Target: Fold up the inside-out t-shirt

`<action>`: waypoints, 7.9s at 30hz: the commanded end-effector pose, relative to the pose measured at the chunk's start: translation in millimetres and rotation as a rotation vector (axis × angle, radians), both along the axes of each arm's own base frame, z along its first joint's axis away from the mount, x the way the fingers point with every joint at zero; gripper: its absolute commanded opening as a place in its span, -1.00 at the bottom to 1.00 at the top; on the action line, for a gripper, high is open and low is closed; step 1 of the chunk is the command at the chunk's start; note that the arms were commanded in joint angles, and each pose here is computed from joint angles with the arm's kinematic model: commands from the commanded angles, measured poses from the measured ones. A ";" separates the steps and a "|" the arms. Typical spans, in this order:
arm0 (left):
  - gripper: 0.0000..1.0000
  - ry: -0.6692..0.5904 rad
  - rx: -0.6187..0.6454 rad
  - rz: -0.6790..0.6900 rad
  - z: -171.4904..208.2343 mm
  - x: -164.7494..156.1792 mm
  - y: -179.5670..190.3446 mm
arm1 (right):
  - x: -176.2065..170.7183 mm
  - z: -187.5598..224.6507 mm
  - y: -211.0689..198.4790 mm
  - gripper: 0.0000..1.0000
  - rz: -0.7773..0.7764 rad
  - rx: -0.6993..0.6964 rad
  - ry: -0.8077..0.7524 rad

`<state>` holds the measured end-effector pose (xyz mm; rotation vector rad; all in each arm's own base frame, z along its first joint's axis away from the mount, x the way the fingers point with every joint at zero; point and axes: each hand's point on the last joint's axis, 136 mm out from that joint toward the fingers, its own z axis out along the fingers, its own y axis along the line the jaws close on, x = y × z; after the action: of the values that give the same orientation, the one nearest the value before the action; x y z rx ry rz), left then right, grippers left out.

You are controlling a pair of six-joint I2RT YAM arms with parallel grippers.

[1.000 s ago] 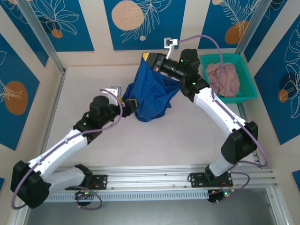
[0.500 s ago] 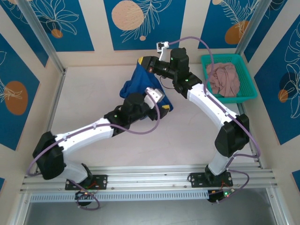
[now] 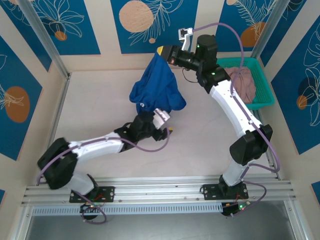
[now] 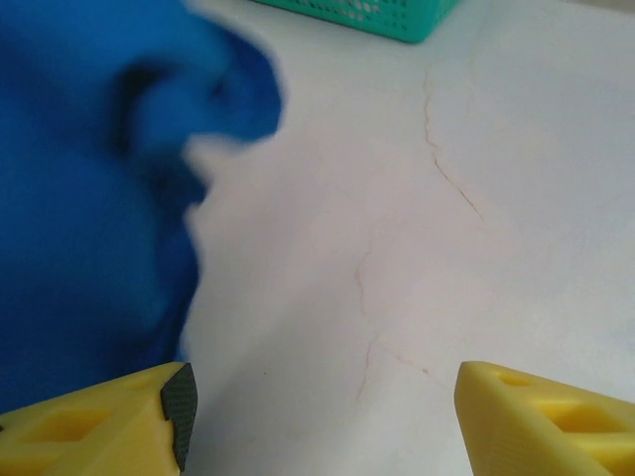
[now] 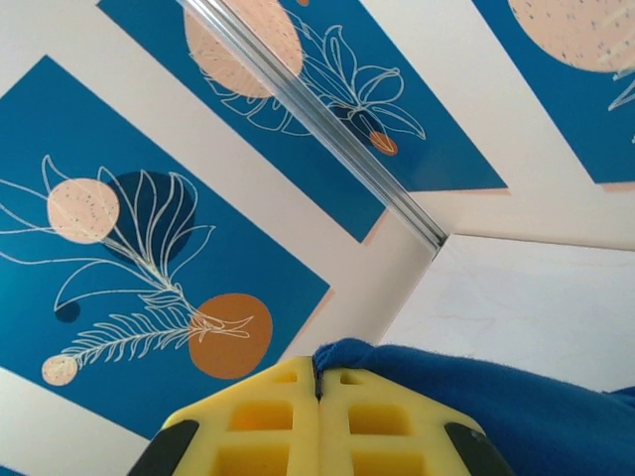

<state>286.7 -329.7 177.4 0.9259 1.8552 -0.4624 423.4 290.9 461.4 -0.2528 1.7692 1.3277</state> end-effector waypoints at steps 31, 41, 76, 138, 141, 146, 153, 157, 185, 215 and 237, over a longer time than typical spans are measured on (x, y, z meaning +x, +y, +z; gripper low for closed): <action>0.62 0.513 -0.358 0.325 12.4 73.0 109.8 | -66.7 -54.9 4.5 -1.00 0.444 -0.255 -0.179; -0.35 0.588 -0.394 0.219 -2.6 79.9 73.7 | -64.5 -56.9 -2.0 -1.00 0.402 -0.276 -0.178; -1.00 0.335 -0.490 0.651 69.1 83.5 224.4 | -38.5 -84.6 -56.0 -1.00 -0.082 -0.464 -0.140; -0.50 0.447 -0.231 0.349 10.5 126.7 74.1 | -74.3 -82.3 -17.6 -1.00 0.177 -0.273 -0.087; -0.82 0.433 -0.248 0.333 23.3 125.5 75.4 | -72.3 -79.3 -24.9 -1.00 0.151 -0.276 -0.092; -1.00 0.363 -0.451 0.210 112.1 92.9 84.1 | -53.2 -88.3 -59.2 -1.00 -0.075 -0.401 -0.072; -1.00 0.224 -0.677 0.100 223.8 42.4 121.7 | -42.7 -82.0 -99.8 -1.00 -0.291 -0.469 -0.111; -1.00 0.214 -0.779 0.129 241.3 39.0 146.9 | -44.1 -86.0 -105.9 -1.00 -0.303 -0.488 -0.146; -1.00 0.480 -0.523 0.877 -9.2 24.3 261.7 | -89.1 -303.6 -133.5 -1.00 -0.391 -0.642 0.192; 0.30 0.197 0.195 0.505 -16.8 -11.3 104.7 | -123.8 -291.5 -73.9 -1.00 -0.097 -0.646 0.167; -1.00 0.212 -0.359 0.375 106.6 16.9 118.6 | -118.8 -187.1 -113.4 -1.00 -0.288 -0.558 -0.061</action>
<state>307.6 -208.4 208.8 0.3469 2.1771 -0.3213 297.9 186.7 210.8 -0.3402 2.1832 0.6196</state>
